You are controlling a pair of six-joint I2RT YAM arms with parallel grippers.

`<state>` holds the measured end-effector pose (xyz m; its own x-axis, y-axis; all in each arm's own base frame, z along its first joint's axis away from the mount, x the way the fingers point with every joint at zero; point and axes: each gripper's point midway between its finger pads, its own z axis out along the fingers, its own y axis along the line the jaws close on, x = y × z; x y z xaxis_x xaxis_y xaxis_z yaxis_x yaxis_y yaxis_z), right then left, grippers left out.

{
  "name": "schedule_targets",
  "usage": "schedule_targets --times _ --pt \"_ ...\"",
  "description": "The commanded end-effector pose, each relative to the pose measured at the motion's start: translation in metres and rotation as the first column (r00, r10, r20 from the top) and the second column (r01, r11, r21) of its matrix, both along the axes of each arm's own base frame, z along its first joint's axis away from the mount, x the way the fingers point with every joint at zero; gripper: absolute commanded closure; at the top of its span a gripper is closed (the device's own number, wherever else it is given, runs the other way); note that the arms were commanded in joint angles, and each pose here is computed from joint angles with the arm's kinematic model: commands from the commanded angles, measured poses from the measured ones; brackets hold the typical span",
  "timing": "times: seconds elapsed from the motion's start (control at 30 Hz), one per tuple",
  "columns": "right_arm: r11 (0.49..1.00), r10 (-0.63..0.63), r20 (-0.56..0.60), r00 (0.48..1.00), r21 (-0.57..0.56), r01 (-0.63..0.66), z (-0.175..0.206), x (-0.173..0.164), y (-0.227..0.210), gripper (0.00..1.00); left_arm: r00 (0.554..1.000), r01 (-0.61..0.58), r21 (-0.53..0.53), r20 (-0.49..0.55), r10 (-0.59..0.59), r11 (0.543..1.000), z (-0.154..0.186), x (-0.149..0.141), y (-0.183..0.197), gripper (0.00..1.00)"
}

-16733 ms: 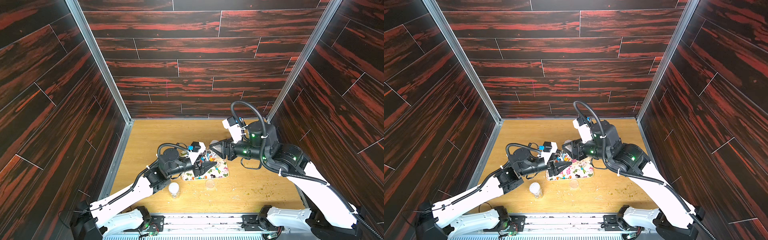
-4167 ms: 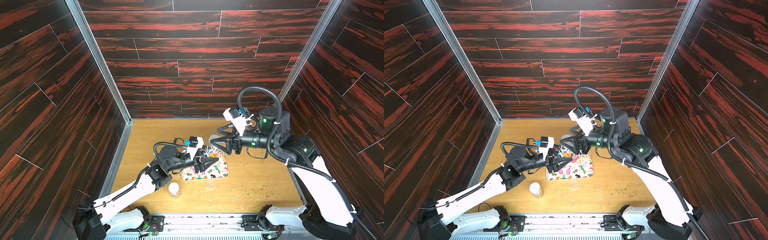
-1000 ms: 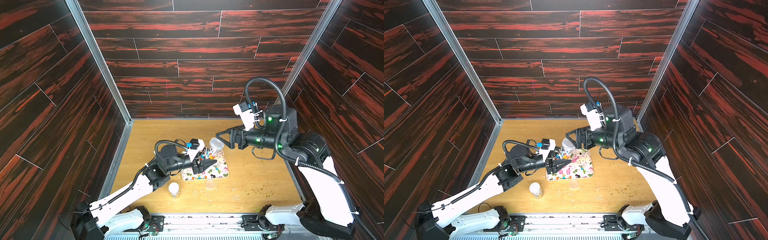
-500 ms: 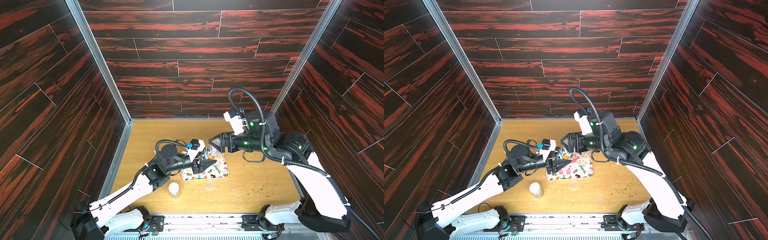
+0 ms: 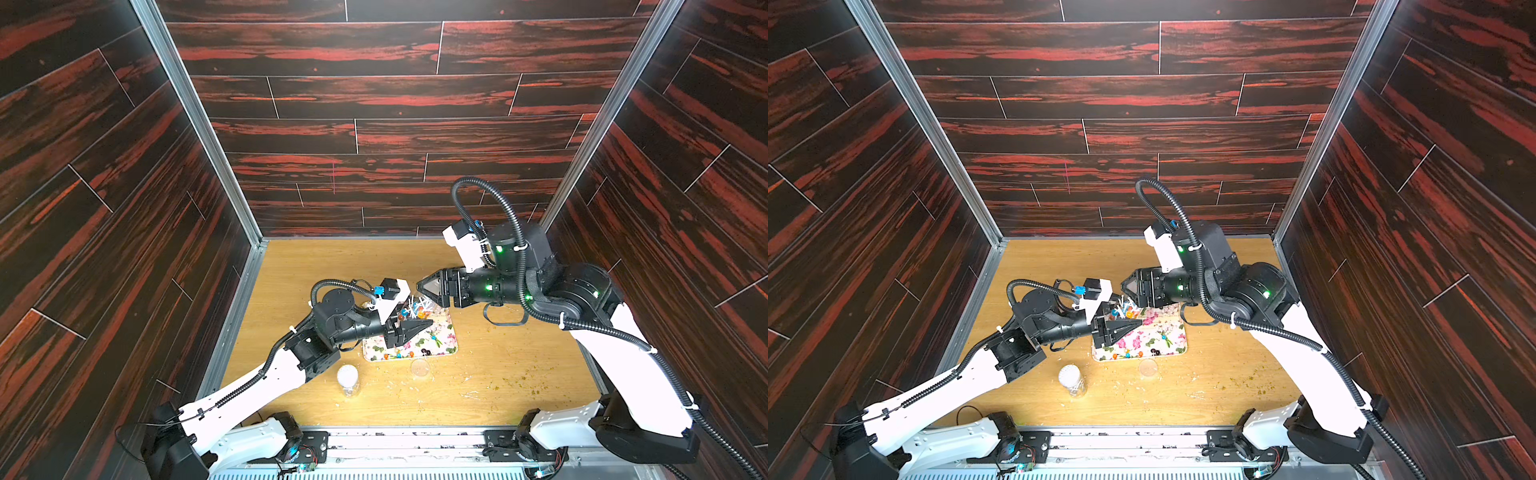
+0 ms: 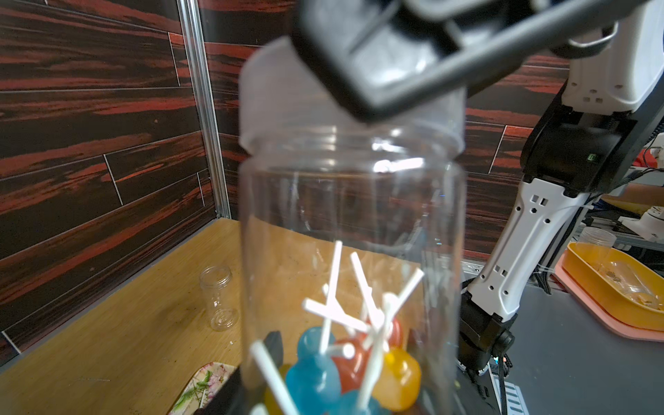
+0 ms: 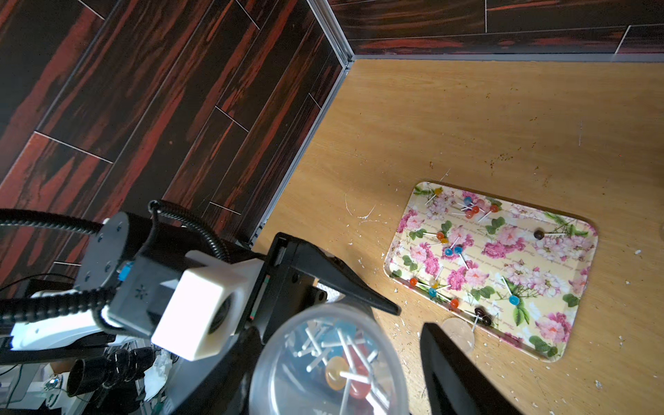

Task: Pour the candies out of the jar
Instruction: Unscrew the lid from the jar.

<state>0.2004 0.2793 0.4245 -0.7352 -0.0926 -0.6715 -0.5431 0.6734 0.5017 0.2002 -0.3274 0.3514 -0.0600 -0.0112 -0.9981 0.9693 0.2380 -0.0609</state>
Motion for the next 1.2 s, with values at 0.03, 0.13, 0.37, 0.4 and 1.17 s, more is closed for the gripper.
schedule_targets --times 0.03,0.13,0.37,0.4,1.17 --pt "1.000 0.015 -0.017 1.000 -0.005 -0.015 -0.003 -0.003 0.003 0.33 0.998 -0.003 -0.051 0.056 0.006 0.999 0.025 0.000 0.003 0.44" --pt "1.000 0.029 0.005 1.000 -0.004 -0.029 0.000 -0.004 0.003 0.40 0.998 -0.005 -0.053 0.055 0.007 0.999 0.025 0.001 0.003 0.44" --pt "0.996 0.089 0.101 0.991 -0.018 -0.088 0.009 -0.004 0.005 0.41 0.999 0.003 -0.071 0.052 0.000 0.997 0.029 -0.002 0.005 0.44" --pt "0.994 0.107 0.117 0.987 -0.018 -0.106 0.011 -0.005 0.006 0.42 0.999 0.004 -0.071 0.049 0.000 0.997 0.029 -0.002 0.005 0.44" --pt "0.852 0.504 0.458 0.732 -0.121 -0.510 0.039 -0.031 0.010 0.45 0.998 0.058 -0.141 0.013 -0.057 0.988 0.039 -0.013 0.007 0.44"
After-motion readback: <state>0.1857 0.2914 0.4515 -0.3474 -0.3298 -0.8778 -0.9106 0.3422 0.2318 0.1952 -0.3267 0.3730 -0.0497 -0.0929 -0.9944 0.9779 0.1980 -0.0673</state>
